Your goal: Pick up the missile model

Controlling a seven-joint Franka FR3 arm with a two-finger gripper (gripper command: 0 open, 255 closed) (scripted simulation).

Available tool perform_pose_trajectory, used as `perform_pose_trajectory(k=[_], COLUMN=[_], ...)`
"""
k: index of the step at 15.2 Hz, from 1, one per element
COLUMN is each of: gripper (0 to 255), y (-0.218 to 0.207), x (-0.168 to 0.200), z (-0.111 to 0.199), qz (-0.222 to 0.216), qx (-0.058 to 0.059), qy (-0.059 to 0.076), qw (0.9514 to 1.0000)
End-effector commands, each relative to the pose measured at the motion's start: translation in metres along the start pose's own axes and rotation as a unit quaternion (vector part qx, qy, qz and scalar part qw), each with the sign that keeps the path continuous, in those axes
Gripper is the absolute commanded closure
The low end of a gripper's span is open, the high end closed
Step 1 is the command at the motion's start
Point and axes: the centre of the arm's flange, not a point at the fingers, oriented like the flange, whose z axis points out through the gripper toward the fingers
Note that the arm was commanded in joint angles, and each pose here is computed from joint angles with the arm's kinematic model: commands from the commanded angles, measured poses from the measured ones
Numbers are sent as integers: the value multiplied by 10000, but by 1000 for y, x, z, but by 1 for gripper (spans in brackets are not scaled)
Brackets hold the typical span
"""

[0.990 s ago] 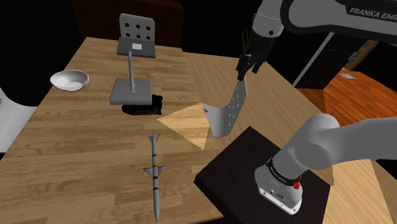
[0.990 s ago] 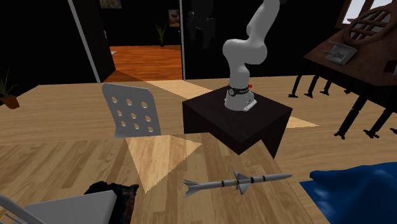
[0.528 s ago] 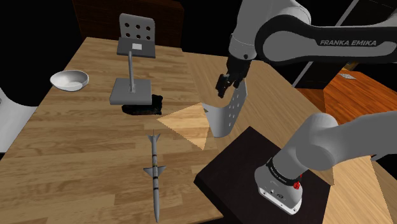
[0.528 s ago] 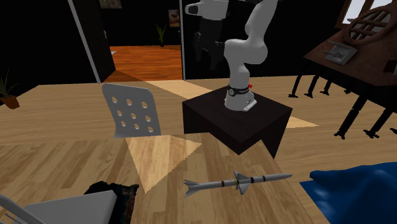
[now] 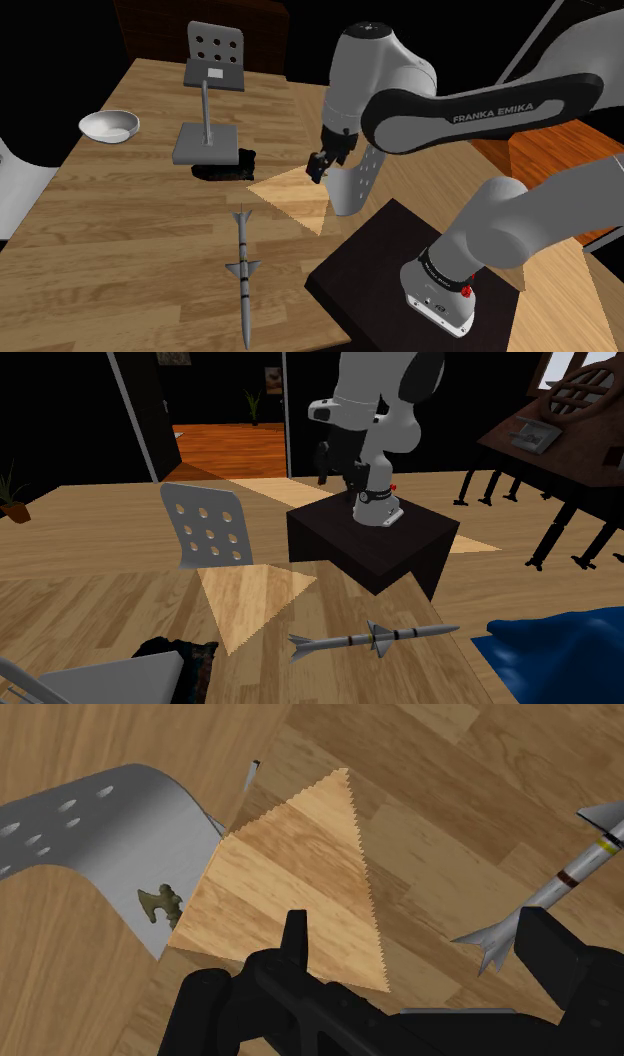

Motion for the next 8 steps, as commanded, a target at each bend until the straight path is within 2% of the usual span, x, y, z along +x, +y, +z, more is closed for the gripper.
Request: perform_pose_trajectory(k=[1,8], gripper=[0,0], y=[-24,-99], x=[4,13], z=[13,67], qz=[-64,-284], qx=[-11,-81], qy=[42,165], qw=[10000,9994])
